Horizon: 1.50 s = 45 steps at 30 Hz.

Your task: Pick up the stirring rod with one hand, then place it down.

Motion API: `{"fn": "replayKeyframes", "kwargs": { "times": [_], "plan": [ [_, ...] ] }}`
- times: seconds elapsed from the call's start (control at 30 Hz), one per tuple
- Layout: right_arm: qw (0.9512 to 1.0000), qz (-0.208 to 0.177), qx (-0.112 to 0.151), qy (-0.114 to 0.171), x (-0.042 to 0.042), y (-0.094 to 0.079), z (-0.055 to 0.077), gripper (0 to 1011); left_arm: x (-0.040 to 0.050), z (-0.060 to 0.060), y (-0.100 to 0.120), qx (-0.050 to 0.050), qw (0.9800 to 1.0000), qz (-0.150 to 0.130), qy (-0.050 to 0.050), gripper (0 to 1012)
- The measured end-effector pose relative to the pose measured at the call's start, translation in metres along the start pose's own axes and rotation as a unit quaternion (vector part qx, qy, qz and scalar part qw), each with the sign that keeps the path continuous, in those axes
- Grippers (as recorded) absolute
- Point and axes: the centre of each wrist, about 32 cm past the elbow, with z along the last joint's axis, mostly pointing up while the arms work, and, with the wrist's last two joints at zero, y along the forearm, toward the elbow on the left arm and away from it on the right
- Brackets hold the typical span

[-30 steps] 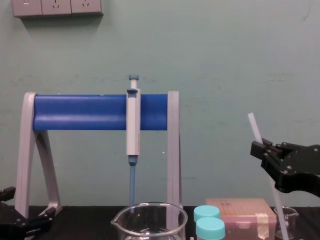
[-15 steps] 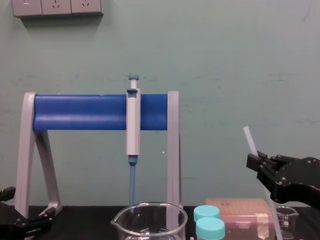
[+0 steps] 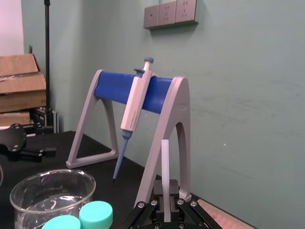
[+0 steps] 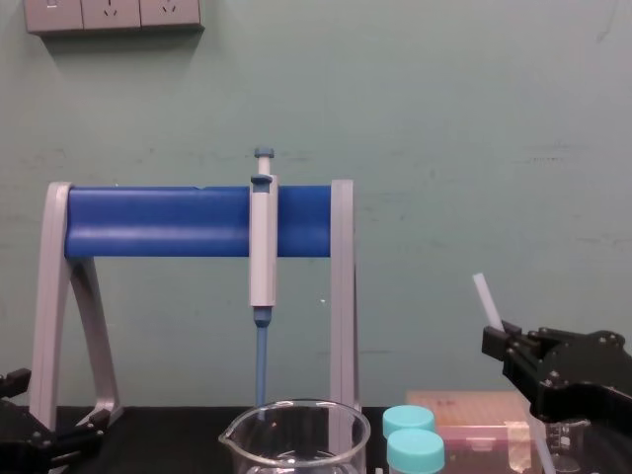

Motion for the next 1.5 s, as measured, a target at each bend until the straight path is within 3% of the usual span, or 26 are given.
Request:
{"fn": "replayKeyframes", "kwargs": {
  "times": [0.33, 1.5],
  "plan": [
    [0.9996, 0.013, -0.025, -0.002, 0.0011, 0.0003, -0.0008, 65, 0.0, 0.0, 0.0, 0.0, 1.0, 0.0, 0.0, 1000],
    [0.9998, 0.004, -0.02, -0.006, 0.0008, -0.0024, 0.0012, 75, 0.0, 0.0, 0.0, 0.0, 1.0, 0.0, 0.0, 1000]
  ]
}}
